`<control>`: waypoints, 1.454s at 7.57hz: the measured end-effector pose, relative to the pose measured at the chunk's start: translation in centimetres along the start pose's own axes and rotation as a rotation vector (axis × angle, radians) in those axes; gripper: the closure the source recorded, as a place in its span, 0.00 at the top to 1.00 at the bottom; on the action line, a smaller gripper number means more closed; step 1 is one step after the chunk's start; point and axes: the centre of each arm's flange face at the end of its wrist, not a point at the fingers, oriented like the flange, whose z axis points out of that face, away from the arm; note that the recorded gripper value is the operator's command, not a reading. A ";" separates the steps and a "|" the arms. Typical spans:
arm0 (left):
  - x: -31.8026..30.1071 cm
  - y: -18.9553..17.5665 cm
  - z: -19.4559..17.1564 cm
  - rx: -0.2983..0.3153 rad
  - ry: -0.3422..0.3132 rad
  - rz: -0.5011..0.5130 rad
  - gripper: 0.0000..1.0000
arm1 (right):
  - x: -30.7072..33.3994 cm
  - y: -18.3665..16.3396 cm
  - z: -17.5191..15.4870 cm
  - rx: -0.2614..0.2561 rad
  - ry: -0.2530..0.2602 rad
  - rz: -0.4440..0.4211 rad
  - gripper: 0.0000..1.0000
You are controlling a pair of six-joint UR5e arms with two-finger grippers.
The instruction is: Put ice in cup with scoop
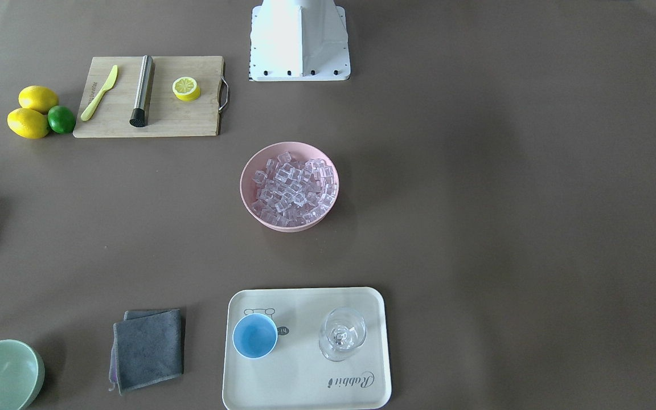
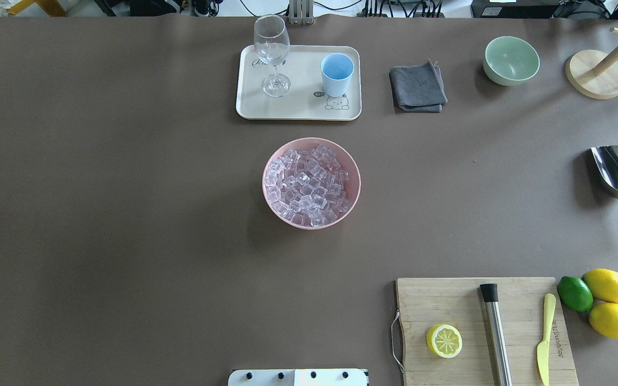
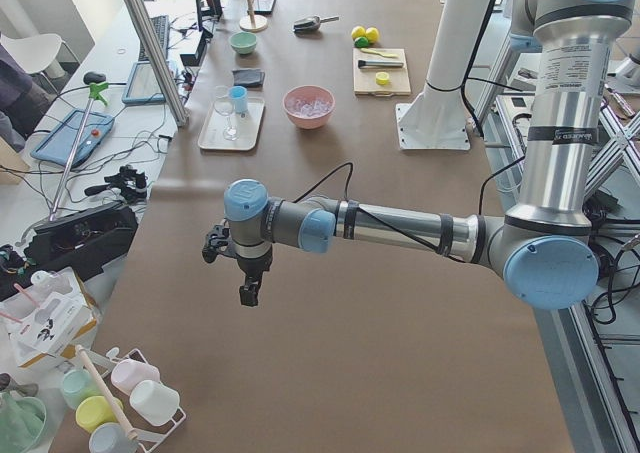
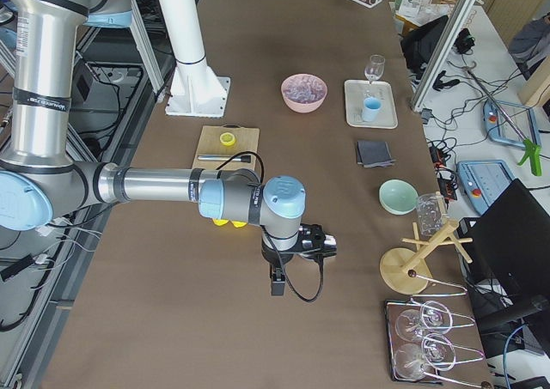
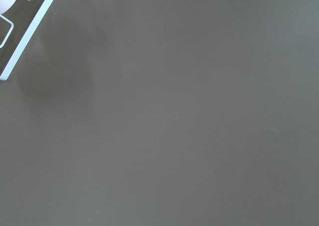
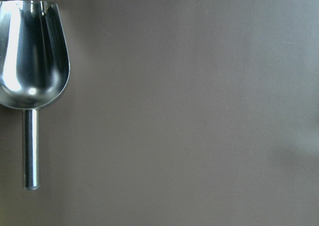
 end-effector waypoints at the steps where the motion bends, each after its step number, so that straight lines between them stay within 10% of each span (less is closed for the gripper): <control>1: 0.4 -0.6 -0.3 0.005 0.003 0.006 0.99 | 0.1 0.0 0.1 -0.002 -0.004 0.002 1.00; 7: -0.5 -3.5 -4.0 0.076 -0.002 0.004 1.00 | -1.3 -0.7 -1.2 0.044 -0.086 -0.012 1.00; 11: -0.6 -3.3 -5.2 0.107 -0.005 0.042 0.99 | 0.3 -0.9 2.6 0.194 -0.138 0.104 0.99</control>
